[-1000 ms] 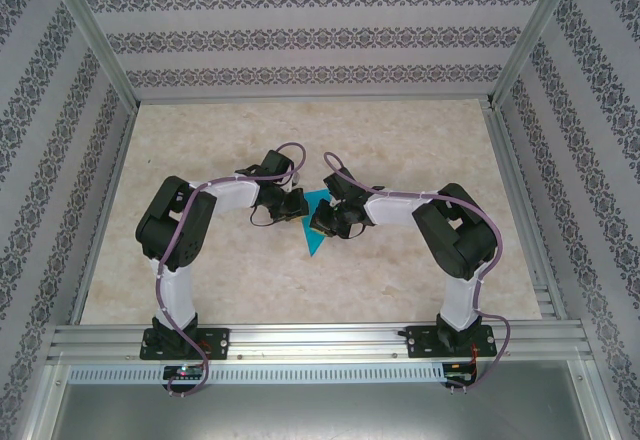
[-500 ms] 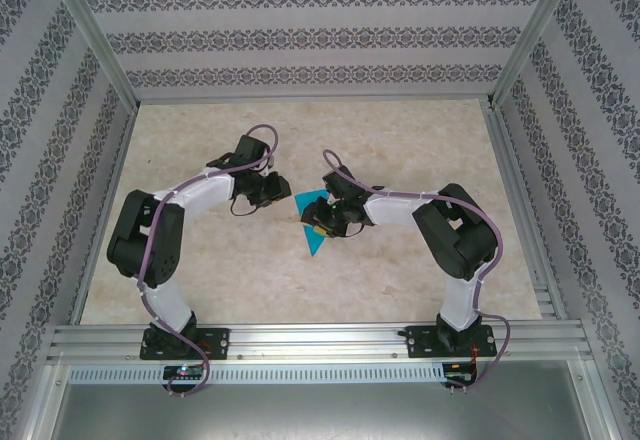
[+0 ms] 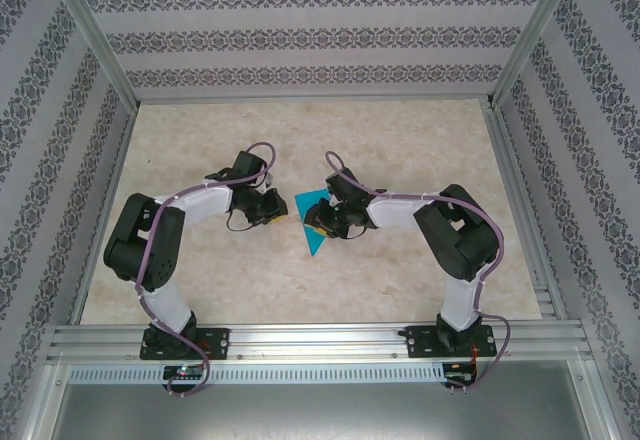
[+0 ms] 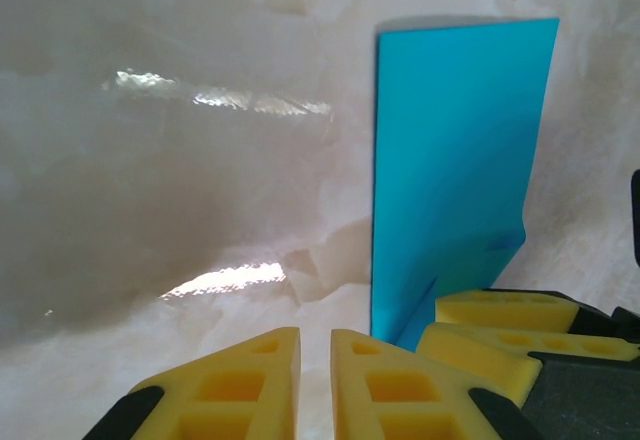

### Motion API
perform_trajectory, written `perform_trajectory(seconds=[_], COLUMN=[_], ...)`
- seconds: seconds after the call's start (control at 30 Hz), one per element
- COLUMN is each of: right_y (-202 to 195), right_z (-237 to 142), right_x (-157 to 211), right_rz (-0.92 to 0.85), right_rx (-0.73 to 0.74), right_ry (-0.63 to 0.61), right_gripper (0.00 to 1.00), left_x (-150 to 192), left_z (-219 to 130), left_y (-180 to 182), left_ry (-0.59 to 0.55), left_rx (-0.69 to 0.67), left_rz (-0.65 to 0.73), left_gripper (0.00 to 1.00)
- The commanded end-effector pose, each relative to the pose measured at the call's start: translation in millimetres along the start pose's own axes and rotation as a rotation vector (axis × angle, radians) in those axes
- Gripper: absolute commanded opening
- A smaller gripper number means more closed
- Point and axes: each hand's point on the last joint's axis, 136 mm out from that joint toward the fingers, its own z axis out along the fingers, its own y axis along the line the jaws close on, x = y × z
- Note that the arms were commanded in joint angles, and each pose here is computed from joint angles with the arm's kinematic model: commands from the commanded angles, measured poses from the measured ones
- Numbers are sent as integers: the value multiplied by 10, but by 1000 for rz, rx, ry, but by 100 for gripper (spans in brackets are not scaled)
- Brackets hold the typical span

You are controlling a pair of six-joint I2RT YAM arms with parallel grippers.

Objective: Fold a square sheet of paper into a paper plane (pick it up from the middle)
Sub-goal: Third fold the triangle at the center of the table.

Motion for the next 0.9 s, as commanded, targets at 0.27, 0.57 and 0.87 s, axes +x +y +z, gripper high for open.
perform_trajectory(seconds=[0.27, 0.57, 0.87], right_y=[-404, -332, -435], right_z=[-31, -62, -43], right_x=[81, 55, 83], right_rz=[47, 15, 16], right_rx=[82, 18, 66], right_ry=[4, 2, 22], right_gripper=[39, 29, 6], left_x=[53, 103, 246], left_z=[-46, 6, 75], left_y=[-190, -235, -448], left_ry=[2, 27, 70], left_rx=[102, 120, 184], left_rz=[14, 21, 60], left_gripper=[17, 16, 12])
